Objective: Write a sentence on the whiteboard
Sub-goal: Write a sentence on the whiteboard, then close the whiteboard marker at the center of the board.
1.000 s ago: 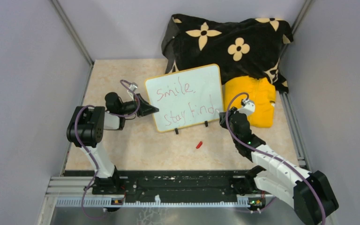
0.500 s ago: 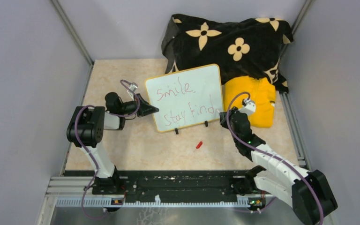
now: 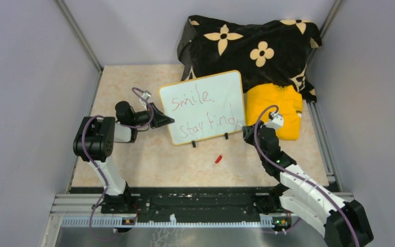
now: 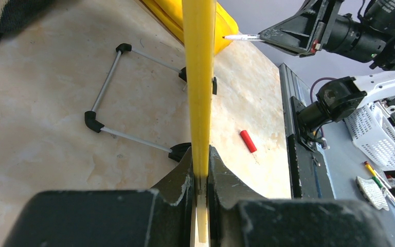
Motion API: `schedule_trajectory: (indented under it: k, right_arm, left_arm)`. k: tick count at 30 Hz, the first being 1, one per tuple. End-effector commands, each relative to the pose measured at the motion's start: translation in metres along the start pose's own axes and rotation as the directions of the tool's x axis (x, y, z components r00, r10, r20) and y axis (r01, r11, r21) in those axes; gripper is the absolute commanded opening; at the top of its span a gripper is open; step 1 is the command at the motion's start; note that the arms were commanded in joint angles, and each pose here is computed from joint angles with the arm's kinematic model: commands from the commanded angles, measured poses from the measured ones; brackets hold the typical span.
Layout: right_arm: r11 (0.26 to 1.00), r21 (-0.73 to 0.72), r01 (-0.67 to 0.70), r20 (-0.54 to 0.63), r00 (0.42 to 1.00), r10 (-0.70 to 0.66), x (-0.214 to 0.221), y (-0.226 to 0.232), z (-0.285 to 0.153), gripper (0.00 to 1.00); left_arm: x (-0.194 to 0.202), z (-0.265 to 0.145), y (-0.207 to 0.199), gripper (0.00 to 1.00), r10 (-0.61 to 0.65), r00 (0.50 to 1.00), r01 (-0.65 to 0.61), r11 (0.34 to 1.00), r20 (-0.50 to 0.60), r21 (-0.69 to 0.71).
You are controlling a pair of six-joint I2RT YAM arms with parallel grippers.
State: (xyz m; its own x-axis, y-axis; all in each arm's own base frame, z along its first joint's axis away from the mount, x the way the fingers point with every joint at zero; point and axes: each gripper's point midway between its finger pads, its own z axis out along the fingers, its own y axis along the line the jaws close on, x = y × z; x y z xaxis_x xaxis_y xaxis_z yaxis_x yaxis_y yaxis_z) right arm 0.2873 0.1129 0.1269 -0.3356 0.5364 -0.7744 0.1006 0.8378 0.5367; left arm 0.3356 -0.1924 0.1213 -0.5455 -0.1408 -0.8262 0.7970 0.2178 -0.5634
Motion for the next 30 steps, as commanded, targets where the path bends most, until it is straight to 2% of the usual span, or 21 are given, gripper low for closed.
schedule_trajectory:
  k: [1,3,9,11,12,13,23,27,30]
  right_arm:
    - [0.992,-0.114,-0.047,0.077,0.995,0.056,-0.042,0.036,-0.017,0.00]
    - [0.988,-0.148,-0.031,0.086,0.995,0.044,-0.050,0.045,-0.024,0.00]
    - [0.969,-0.248,0.018,0.055,0.998,-0.005,-0.059,0.070,-0.039,0.00]
    - [0.965,-0.262,0.023,0.044,0.999,-0.012,-0.058,0.073,-0.041,0.00]
    - [0.964,-0.267,0.025,0.042,0.999,-0.014,-0.058,0.073,-0.042,0.00]
    - [0.963,-0.270,0.027,0.041,0.999,-0.016,-0.058,0.074,-0.043,0.00]
    - [0.942,-0.331,0.061,0.037,0.998,-0.052,-0.064,0.088,-0.055,0.00]
    - [0.920,-0.387,0.059,0.023,0.998,-0.054,-0.063,0.098,-0.061,0.00]
    - [0.907,-0.416,0.063,0.014,0.998,-0.063,-0.062,0.103,-0.065,0.00]
  left_arm:
    - [0.024,0.001,0.015,0.00,-0.079,0.997,0.078,0.995,-0.022,-0.057]
    - [0.023,0.001,0.015,0.06,-0.077,0.997,0.076,0.995,-0.020,-0.057]
    - [0.020,0.001,0.014,0.48,-0.066,0.998,0.066,0.995,-0.008,-0.072]
    - [0.020,0.000,0.014,0.71,-0.063,0.998,0.062,0.995,-0.005,-0.077]
    - [0.020,0.000,0.014,0.88,-0.061,0.998,0.061,0.995,-0.004,-0.080]
    - [0.020,0.000,0.014,0.97,-0.060,0.998,0.059,0.995,-0.004,-0.084]
    - [0.010,-0.011,0.012,0.99,-0.046,0.999,0.044,0.983,-0.004,-0.179]
    - [0.001,-0.028,0.019,0.99,-0.020,1.000,0.016,0.939,-0.009,-0.342]
    - [-0.003,-0.043,0.019,0.99,-0.049,0.999,0.045,0.899,0.001,-0.435]
